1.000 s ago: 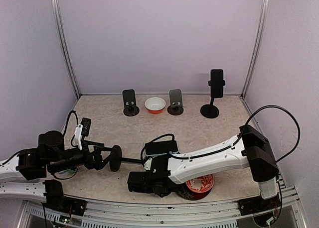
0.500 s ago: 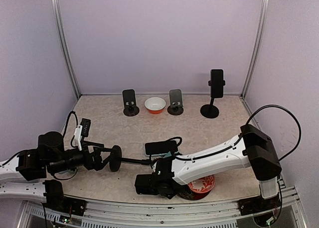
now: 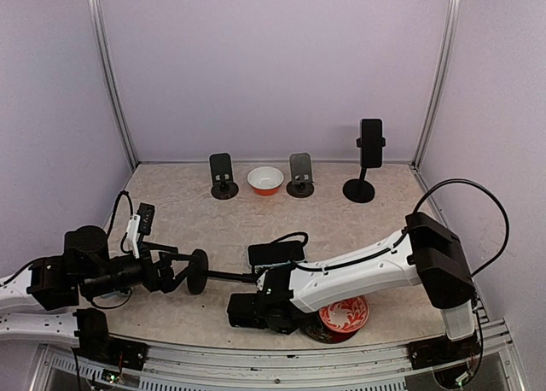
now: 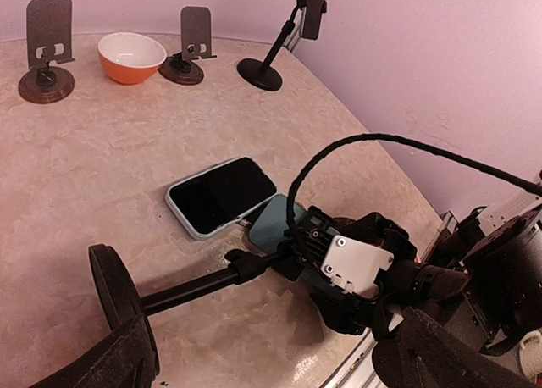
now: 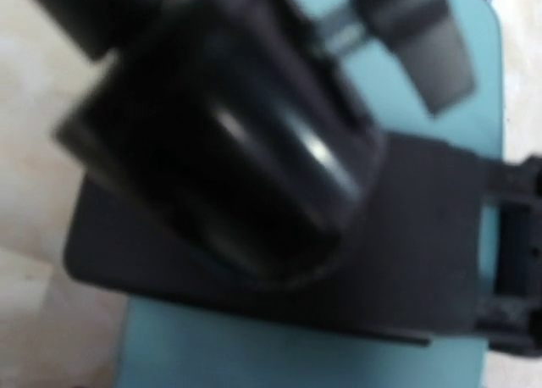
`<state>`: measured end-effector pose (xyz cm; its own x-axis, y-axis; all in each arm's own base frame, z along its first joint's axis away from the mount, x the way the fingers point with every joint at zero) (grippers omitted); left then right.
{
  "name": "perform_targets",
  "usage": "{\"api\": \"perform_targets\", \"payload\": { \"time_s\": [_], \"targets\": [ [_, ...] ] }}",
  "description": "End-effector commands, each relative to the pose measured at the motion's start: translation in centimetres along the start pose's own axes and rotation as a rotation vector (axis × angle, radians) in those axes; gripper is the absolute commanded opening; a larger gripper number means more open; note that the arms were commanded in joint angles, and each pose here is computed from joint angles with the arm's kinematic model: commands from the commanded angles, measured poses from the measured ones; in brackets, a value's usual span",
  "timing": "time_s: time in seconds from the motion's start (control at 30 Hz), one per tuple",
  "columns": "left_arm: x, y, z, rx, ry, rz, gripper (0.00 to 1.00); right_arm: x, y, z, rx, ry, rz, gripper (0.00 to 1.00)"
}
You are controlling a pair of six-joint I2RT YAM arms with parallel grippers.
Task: Place the phone on the phone stand
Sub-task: Pick up the phone stand with the phone from the center of the board.
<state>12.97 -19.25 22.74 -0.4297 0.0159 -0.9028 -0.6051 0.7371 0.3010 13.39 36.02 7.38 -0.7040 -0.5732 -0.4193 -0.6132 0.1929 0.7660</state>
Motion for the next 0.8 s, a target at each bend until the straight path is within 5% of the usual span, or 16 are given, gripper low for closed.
{"api": "perform_targets", "payload": {
  "time_s": [0.0,0.27,0.53,0.77],
  "targets": [
    [0.0,0.0,0.1,0.006,0.009,-0.014,0.99,-1.6,0.1,0.1,0.011,-0.028,-0.048,0.85],
    [-0.1,0.0,-0.3,0.033,0.001,-0.014,0.99,-3.4,3.2,-1.2,-0.082,-0.026,-0.095,0.59],
    [-0.5,-0.1,-1.7,0.126,-0.028,-0.023,0.99,-6.0,10.5,-2.6,-0.522,-0.043,-0.238,0.52],
    [-0.8,-0.6,-3.6,0.238,-0.065,-0.022,0.99,-7.6,14.2,-4.5,-0.647,-0.056,-0.325,0.5]
  ]
}}
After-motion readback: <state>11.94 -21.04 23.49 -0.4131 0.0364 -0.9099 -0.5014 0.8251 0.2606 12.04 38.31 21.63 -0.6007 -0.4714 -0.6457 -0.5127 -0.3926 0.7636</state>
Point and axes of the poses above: each gripper's point midway between its finger pads, its own y axis back along the fingers, its own z axis along the line the jaws close on, x = y × z, the point moved 4 cm from there along y, back along the fingers, and after that the axes turned 11 degrees about -y, right-handed, at the moved point
